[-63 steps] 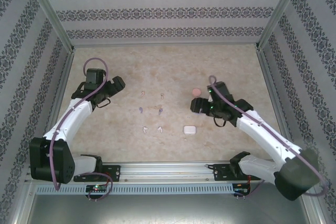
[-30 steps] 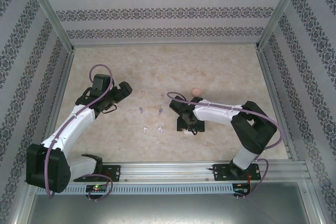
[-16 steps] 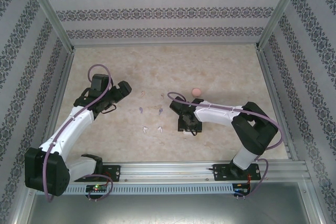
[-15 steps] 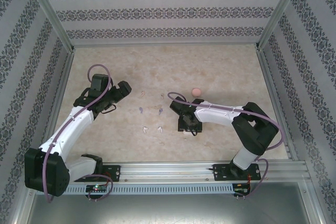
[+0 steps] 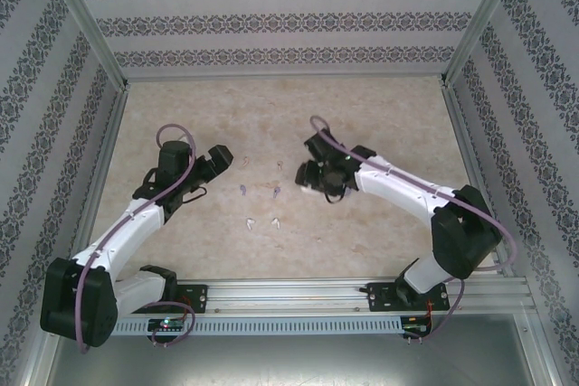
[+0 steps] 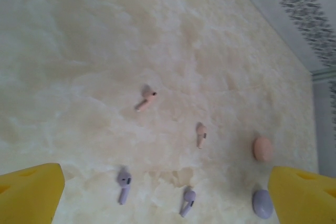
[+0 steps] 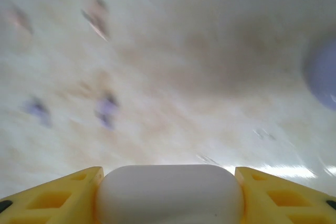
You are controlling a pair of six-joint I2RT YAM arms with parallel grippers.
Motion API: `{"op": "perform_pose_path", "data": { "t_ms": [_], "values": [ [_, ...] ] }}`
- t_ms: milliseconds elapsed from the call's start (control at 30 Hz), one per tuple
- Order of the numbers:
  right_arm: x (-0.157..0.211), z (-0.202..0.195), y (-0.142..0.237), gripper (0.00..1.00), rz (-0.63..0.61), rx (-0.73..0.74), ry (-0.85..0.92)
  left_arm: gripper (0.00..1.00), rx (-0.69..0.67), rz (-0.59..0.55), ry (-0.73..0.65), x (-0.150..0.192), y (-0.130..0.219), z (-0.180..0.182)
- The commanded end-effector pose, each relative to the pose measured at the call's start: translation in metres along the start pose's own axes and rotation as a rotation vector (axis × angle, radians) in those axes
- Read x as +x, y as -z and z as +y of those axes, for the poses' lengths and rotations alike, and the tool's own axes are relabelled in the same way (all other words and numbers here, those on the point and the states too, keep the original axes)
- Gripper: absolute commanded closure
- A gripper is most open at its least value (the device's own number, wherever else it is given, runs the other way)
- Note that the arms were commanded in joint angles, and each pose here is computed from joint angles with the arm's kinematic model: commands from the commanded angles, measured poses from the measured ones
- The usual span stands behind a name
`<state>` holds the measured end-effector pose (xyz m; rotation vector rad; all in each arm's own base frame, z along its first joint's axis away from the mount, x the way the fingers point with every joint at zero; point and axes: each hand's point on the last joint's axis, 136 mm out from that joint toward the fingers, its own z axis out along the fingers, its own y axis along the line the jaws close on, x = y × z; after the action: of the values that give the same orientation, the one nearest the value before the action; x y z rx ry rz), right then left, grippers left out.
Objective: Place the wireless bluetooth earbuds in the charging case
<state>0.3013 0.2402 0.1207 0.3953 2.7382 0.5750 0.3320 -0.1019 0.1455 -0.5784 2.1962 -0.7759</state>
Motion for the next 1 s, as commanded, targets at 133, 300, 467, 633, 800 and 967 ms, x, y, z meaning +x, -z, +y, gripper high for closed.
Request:
{"op": "perform_pose_path", "data": {
  "t_ms": [133,300,467,633,800,967],
  "values": [
    [-0.078,0.087,-0.005,0.54,-0.025,-0.274,-0.299,0.01,0.371,-0.067,-0.068,-0.009,0.003,-0.063],
    [-0.093,0.116,-0.03,0.54,0.019,-0.364,-0.486,0.08,0.428,-0.043,-0.121,-0.004,-0.008,-0.077],
    [-0.092,0.122,-0.042,0.54,0.029,-0.365,-0.571,0.15,0.439,-0.03,-0.185,0.003,-0.022,-0.09],
    [-0.089,0.128,-0.04,0.53,0.032,-0.363,-0.578,0.27,0.446,0.002,-0.235,0.014,-0.043,-0.103],
    [-0.084,0.133,-0.038,0.53,0.046,-0.373,-0.577,0.33,0.45,0.016,-0.257,0.02,-0.06,-0.111],
    [-0.078,0.137,-0.035,0.53,0.055,-0.384,-0.565,0.39,0.454,0.016,-0.262,0.02,-0.07,-0.116]
  ]
}}
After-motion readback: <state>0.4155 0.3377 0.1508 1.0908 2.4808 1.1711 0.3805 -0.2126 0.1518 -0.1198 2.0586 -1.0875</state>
